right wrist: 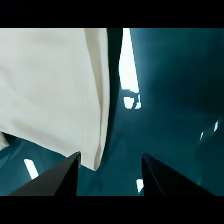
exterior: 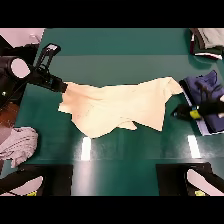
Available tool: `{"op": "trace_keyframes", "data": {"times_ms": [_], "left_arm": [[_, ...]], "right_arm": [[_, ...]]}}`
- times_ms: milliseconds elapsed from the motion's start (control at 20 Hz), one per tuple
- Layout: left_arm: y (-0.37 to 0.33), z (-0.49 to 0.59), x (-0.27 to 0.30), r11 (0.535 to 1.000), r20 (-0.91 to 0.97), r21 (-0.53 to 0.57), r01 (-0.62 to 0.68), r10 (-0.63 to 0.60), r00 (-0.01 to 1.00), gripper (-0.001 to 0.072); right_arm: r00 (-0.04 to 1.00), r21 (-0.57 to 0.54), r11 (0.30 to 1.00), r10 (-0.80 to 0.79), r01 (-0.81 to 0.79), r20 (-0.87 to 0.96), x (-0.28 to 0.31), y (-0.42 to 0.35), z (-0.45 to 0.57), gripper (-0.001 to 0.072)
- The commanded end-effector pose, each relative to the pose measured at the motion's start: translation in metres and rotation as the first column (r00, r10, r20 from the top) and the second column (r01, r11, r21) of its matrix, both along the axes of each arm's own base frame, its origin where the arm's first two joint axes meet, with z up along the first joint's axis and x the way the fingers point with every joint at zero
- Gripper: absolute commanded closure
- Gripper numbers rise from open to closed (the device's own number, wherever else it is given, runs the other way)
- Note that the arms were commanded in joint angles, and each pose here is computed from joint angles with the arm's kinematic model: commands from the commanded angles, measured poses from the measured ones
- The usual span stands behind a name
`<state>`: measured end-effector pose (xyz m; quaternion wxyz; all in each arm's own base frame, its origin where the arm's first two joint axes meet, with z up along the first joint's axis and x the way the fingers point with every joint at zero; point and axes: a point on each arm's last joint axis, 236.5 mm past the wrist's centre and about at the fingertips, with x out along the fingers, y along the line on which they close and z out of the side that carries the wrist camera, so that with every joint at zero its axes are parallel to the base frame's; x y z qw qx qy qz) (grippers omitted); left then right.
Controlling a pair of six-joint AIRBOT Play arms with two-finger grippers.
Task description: Fold the shirts.
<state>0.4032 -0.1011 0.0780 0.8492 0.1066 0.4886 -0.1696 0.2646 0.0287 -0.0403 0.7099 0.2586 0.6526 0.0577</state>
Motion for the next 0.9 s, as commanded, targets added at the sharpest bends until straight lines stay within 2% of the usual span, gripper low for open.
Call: {"op": "trace_keyframes", "data": {"times_ms": [0,150,350,400,550,600,650,750,800,850], "left_arm": [[-0.006,0.0,-0.001,1.0,-0.007,-0.027,0.001,-0.001,1.0,0.0678],[-0.008,0.0,-0.003,0.999,-0.013,-0.035,0.002,-0.003,1.0,0.0678],[-0.007,-0.001,-0.005,0.999,-0.023,-0.032,0.003,-0.004,1.0,0.0678],[-0.007,-0.001,-0.005,0.999,-0.024,-0.032,0.003,-0.004,1.0,0.0678],[-0.007,-0.002,-0.006,1.0,-0.03,-0.031,0.004,-0.005,1.0,0.0678],[-0.007,-0.002,-0.007,1.0,-0.034,-0.03,0.005,-0.006,0.999,0.0678],[-0.007,-0.003,-0.008,1.0,-0.039,-0.029,0.005,-0.006,0.999,0.0678],[-0.006,-0.005,-0.013,1.0,-0.059,-0.026,0.007,-0.008,0.998,0.0678],[-0.006,-0.007,-0.016,1.0,-0.076,-0.026,0.001,-0.003,0.997,0.0678],[-0.005,-0.008,-0.018,0.999,-0.089,-0.029,-0.012,0.009,0.996,0.0679]], "right_arm": [[0.997,0.114,0.992,-0.052,0.059,-0.06,-0.031,0.022,-0.026,0.028],[0.993,0.18,0.977,-0.111,0.114,-0.03,-0.024,0.035,-0.03,0.028],[0.99,0.202,0.971,-0.118,0.13,-0.073,-0.028,0.039,-0.039,0.0288],[0.989,0.208,0.97,-0.112,0.129,-0.094,-0.03,0.041,-0.043,0.0338],[0.991,0.211,0.974,-0.054,0.08,-0.124,-0.035,0.055,-0.052,0.0346],[0.992,0.202,0.977,-0.041,0.064,-0.116,-0.034,0.058,-0.055,0.0381],[0.995,0.189,0.98,-0.036,0.054,-0.097,-0.031,0.06,-0.056,0.0445],[0.999,0.159,0.986,-0.039,0.043,-0.029,-0.02,0.059,-0.051,0.0639],[0.999,0.143,0.989,-0.046,0.043,0.019,-0.013,0.057,-0.044,0.0695],[0.996,0.132,0.99,-0.054,0.044,0.066,-0.007,0.055,-0.035,0.0695]]}}
